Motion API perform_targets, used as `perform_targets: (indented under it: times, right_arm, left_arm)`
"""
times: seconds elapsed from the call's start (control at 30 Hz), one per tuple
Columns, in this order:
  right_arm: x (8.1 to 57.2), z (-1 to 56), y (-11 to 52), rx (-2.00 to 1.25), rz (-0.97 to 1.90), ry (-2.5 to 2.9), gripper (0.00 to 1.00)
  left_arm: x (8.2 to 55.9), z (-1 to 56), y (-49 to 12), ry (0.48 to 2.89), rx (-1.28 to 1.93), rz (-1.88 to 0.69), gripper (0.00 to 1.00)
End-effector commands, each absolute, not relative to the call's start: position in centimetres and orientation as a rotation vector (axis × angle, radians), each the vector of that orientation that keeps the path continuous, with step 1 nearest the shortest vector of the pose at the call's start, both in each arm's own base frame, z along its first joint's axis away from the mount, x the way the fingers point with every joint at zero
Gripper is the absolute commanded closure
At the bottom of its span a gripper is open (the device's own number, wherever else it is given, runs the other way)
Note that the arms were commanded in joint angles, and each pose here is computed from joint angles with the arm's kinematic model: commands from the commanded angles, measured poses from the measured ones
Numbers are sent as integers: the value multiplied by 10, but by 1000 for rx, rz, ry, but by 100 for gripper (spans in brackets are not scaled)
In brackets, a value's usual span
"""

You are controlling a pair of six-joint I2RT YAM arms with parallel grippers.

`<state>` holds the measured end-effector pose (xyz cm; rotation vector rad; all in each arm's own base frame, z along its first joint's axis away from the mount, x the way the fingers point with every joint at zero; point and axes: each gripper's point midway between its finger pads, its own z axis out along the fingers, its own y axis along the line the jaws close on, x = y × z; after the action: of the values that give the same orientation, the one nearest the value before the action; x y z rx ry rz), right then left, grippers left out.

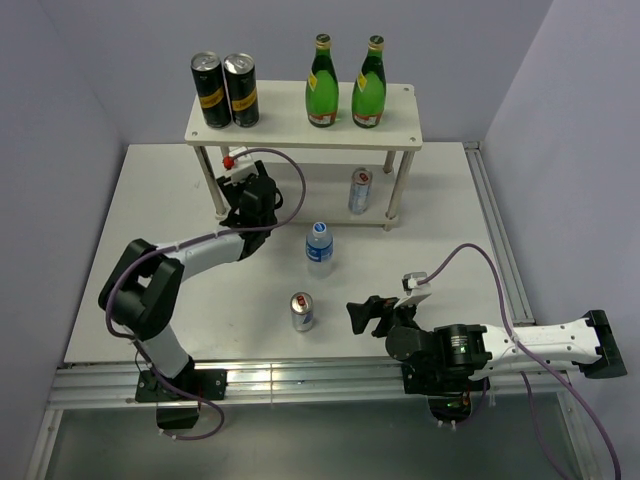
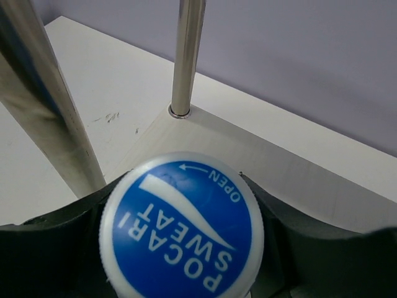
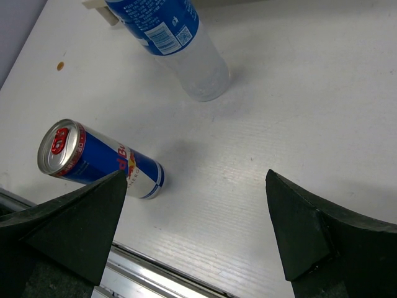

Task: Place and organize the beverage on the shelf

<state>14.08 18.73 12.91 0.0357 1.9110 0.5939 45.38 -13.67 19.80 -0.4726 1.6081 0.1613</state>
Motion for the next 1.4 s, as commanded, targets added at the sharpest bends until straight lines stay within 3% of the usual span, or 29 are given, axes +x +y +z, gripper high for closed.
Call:
perform_targets:
  times: [0.0,0.23,0.33,0.37,0.4,0.5,0.57,1.37]
  right_arm:
    - [143,137,189,68,612,1883,0]
    - [143,137,190,64,608,1883,0]
    - [143,136,190,64,608,1883,0]
    - [143,137,190,63,606,1882,0]
    - [143,136,190,62,607,1883,0]
    - [143,137,190,65,607,1882,0]
    - [143,136,190,61,606,1883,0]
    - [143,136,192,51,596,1885,0]
  left_arm:
    - [476,252,-137,1442,-594,45,96]
    - [485,250,-132,1418,-611,71,82]
    - [485,248,-128,1406,-631,86,64]
    - [485,248,-127,1402,-634,84,54]
    - [486,249,-127,1395,-632,77,37]
    - [487,245,-127,1401,-621,78,18]
    - [488,242,-128,1405,-611,79,14]
    - [483,243,-133,1427,-554,62,7]
